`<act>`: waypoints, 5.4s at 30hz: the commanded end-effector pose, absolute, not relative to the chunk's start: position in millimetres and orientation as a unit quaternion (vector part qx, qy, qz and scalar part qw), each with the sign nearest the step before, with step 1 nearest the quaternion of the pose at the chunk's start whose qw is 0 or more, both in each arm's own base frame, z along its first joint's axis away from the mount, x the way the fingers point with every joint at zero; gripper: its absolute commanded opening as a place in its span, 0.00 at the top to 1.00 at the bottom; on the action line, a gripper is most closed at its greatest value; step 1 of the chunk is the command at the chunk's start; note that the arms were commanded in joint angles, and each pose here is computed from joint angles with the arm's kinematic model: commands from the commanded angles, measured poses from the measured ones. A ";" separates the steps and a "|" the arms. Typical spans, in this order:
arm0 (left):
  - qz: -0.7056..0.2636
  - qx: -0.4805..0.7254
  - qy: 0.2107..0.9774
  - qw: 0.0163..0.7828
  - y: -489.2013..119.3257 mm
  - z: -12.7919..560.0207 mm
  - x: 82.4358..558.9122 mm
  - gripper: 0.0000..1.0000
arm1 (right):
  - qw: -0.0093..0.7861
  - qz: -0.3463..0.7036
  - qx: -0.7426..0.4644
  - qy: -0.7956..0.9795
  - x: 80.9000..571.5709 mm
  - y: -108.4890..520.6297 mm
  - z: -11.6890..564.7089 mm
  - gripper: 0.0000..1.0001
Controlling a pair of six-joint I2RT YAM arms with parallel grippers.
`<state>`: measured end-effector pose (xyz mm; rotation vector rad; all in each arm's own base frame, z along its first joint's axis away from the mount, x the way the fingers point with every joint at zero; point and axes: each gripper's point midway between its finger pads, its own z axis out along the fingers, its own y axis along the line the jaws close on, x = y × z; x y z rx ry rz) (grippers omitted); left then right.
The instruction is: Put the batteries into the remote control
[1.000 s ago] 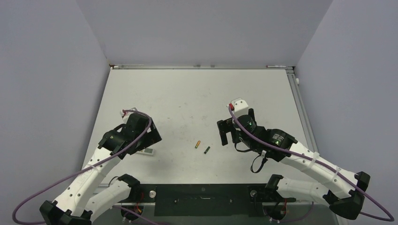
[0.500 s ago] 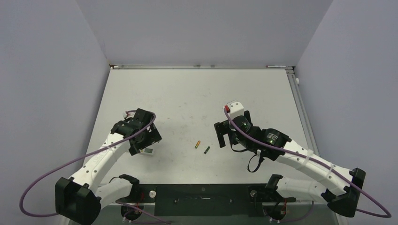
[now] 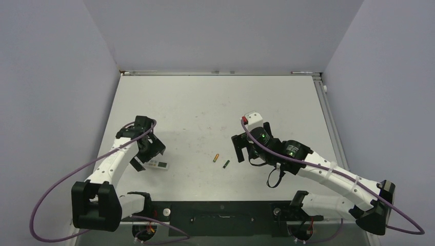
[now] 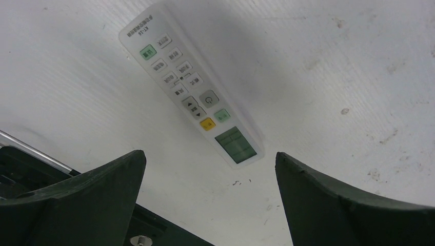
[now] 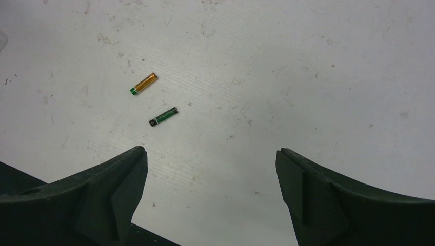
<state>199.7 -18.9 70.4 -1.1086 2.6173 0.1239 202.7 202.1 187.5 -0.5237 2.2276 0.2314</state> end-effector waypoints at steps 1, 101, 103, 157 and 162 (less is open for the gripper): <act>0.047 -0.459 0.875 0.143 -7.8 67.3 209.4 0.04 | 0.416 0.100 -0.212 0.879 206.3 211.8 190.3 0.04; -0.285 0.161 0.901 0.283 -204.7 198.1 240.2 1.00 | 0.373 0.267 -0.103 0.882 208.3 222.8 262.6 0.11; -0.294 0.188 0.893 0.285 -216.2 203.8 231.6 1.00 | 0.368 0.287 -0.098 0.879 206.9 228.3 265.4 0.12; -0.395 0.381 0.798 0.251 -320.4 257.1 133.7 1.00 | 0.245 0.496 -0.066 0.831 164.3 277.3 269.1 0.40; -0.390 0.383 0.799 0.250 -321.3 255.5 133.0 1.00 | 0.238 0.494 -0.061 0.834 163.4 277.3 265.0 0.47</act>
